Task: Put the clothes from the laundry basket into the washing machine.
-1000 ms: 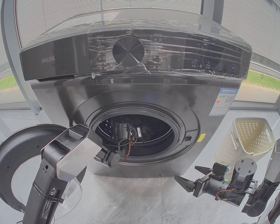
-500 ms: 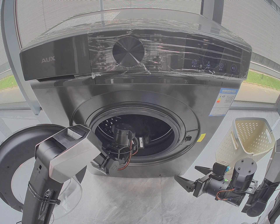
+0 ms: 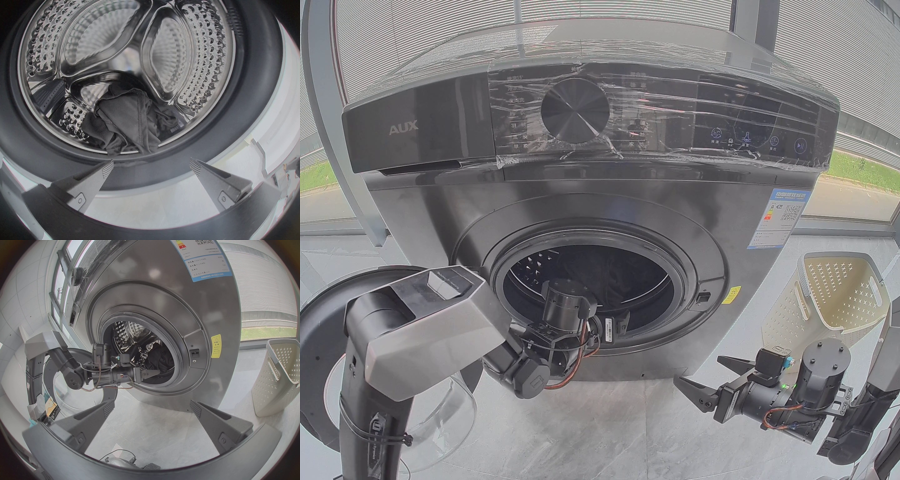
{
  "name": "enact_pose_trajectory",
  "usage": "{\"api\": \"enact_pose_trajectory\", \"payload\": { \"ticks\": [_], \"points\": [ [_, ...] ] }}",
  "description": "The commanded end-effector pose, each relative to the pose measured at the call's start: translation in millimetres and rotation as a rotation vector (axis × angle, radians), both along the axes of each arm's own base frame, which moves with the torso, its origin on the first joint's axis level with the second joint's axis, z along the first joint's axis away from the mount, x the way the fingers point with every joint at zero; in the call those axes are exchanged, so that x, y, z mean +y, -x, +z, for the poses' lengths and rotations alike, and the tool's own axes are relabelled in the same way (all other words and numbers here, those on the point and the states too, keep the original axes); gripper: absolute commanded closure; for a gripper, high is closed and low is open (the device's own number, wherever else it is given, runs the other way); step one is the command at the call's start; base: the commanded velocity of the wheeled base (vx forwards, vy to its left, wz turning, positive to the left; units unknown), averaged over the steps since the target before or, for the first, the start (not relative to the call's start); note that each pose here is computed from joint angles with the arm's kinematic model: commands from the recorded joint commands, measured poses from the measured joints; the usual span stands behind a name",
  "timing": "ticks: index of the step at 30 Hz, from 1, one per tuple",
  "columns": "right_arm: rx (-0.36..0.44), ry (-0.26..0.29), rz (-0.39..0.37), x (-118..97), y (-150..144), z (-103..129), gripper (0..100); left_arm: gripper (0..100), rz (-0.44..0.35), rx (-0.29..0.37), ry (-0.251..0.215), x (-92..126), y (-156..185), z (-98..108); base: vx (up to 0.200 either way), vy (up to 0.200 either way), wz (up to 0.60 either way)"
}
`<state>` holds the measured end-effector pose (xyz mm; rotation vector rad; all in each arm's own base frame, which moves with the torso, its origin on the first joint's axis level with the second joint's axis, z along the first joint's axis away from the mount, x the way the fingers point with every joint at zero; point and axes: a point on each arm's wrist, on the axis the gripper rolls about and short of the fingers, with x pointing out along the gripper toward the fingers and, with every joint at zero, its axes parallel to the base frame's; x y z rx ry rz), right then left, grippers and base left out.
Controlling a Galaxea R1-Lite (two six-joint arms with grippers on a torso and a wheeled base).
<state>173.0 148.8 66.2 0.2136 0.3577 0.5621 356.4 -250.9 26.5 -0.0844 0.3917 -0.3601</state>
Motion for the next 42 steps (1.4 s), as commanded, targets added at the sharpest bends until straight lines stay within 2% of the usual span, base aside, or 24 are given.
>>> {"api": "enact_pose_trajectory", "payload": {
  "ticks": [1,7,9,12,13,14,18,19,21,25,26,29,31,35,37,42],
  "points": [
    [-0.007,-0.006,-0.001,-0.1,0.2,1.0,0,0,-0.043,0.003,-0.001,1.7,33.4,23.6,0.0,0.0,0.0],
    [-0.006,-0.005,0.001,-0.3,1.0,1.0,0,0,-0.091,0.013,0.002,6.8,69.8,40.9,0.0,0.0,0.0],
    [-0.007,-0.006,-0.001,-1.0,1.2,1.5,0,0,-0.096,0.005,0.027,10.8,80.2,52.0,0.0,0.0,0.0],
    [-0.012,-0.01,-0.004,-1.9,2.1,3.2,0,0,-0.102,-0.002,0.089,19.1,100.7,73.4,0.0,0.0,0.0],
    [-0.012,-0.01,-0.004,-1.9,2.1,3.2,0,0,-0.102,-0.002,0.089,19.1,100.7,73.4,0.0,0.0,0.0],
    [-0.024,-0.015,-0.014,-3.3,2.9,6.3,0,0,-0.113,-0.002,0.117,25.5,116.5,84.5,0.0,0.0,0.0],
    [-0.044,-0.028,-0.027,-5.0,4.3,11.6,0,0,-0.139,-0.019,0.159,42.0,146.6,105.5,0.0,0.0,0.0],
    [-0.044,-0.028,-0.027,-5.0,4.3,11.6,0,0,-0.139,-0.019,0.159,42.0,146.6,105.5,0.0,0.0,0.0],
    [-0.07,-0.022,-0.034,-10.1,7.1,16.7,0,0,-0.138,-0.019,0.183,60.6,166.9,114.7,0.0,0.0,0.0],
    [-0.086,-0.012,-0.04,-16.2,13.4,20.3,0,0,-0.103,-0.03,0.186,80.9,180.7,117.7,0.0,0.0,0.0],
    [-0.1,-0.015,-0.077,-22.7,18.5,24.6,0,0,-0.085,-0.042,0.19,98.8,196.1,120.0,0.0,0.0,0.0],
    [-0.16,-0.034,-0.116,-29.6,24.7,37.2,0,0,-0.074,-0.064,0.208,114.6,208.8,122.8,0.0,0.0,0.0],
    [-0.202,-0.016,-0.148,-34.7,25.5,43.1,0,0,-0.069,-0.094,0.231,125.5,217.2,128.9,0.0,0.0,0.0],
    [-0.225,0.008,-0.201,-41.9,23.3,46.0,0,0,-0.055,-0.119,0.227,137.1,223.6,130.3,0.0,0.0,0.0],
    [-0.228,0.013,-0.23,-49.0,24.8,49.6,0,0,-0.044,-0.142,0.197,147.0,229.2,129.1,0.0,0.0,0.0],
    [-0.2,0.04,-0.23,-56.0,33.6,51.8,0,0,-0.014,-0.143,0.162,156.9,232.2,122.9,-0.08,0.0,0.0]
  ]
}}
